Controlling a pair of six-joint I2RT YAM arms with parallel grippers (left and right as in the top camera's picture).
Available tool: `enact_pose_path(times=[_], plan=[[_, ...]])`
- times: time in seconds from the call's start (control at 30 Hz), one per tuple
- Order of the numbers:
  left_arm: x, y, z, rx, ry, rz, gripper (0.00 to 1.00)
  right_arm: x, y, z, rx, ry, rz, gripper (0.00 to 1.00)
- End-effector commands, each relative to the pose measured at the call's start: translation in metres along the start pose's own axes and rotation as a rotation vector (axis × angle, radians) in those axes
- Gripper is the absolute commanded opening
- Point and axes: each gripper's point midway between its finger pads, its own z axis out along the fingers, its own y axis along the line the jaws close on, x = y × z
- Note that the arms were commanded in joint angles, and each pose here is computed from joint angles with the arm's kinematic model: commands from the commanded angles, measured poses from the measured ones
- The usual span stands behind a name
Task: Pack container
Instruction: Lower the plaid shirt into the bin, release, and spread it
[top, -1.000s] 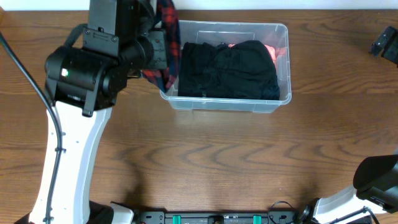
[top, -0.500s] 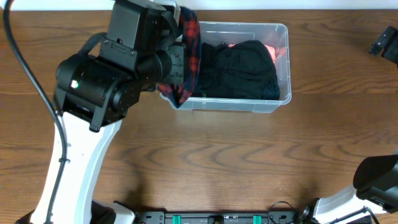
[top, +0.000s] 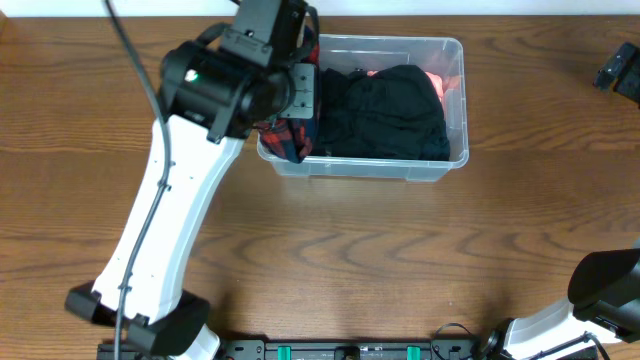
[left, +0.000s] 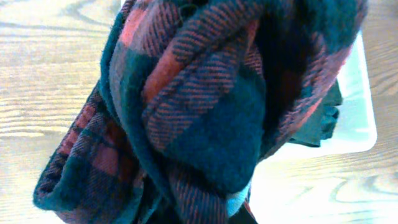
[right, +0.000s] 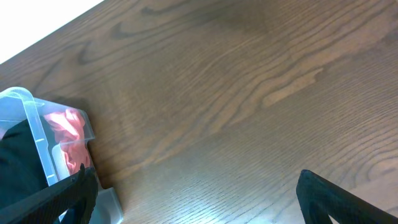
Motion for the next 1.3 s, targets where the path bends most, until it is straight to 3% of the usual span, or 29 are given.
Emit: enact_pose_path(times=[0.0, 0.33, 0.6, 0.83, 1.03, 1.27], plan=[[-0.009, 0.002, 0.010, -0.028, -0.011, -0.003, 0.06, -0.001, -0.002, -0.001, 0.005, -0.004, 0.017, 0.99], [-0.012, -0.020, 0.050, -0.010, 0.023, 0.023, 0.06, -0.001, -0.002, -0.001, 0.005, -0.004, 0.017, 0.99], [-0.028, -0.093, 0.056, 0.141, -0.097, 0.097, 0.36, -0.001, -0.002, -0.001, 0.005, -0.004, 0.017, 0.99], [-0.023, -0.147, 0.079, 0.224, -0.118, 0.140, 0.47, -0.001, -0.002, -0.001, 0.005, -0.004, 0.017, 0.99], [-0.020, -0.128, 0.090, 0.157, -0.086, 0.130, 0.49, -0.001, -0.002, -0.001, 0.005, -0.004, 0.017, 0.99], [0.003, -0.054, 0.093, -0.086, 0.053, 0.209, 0.49, -0.001, -0.002, -0.001, 0.005, -0.004, 0.017, 0.99]])
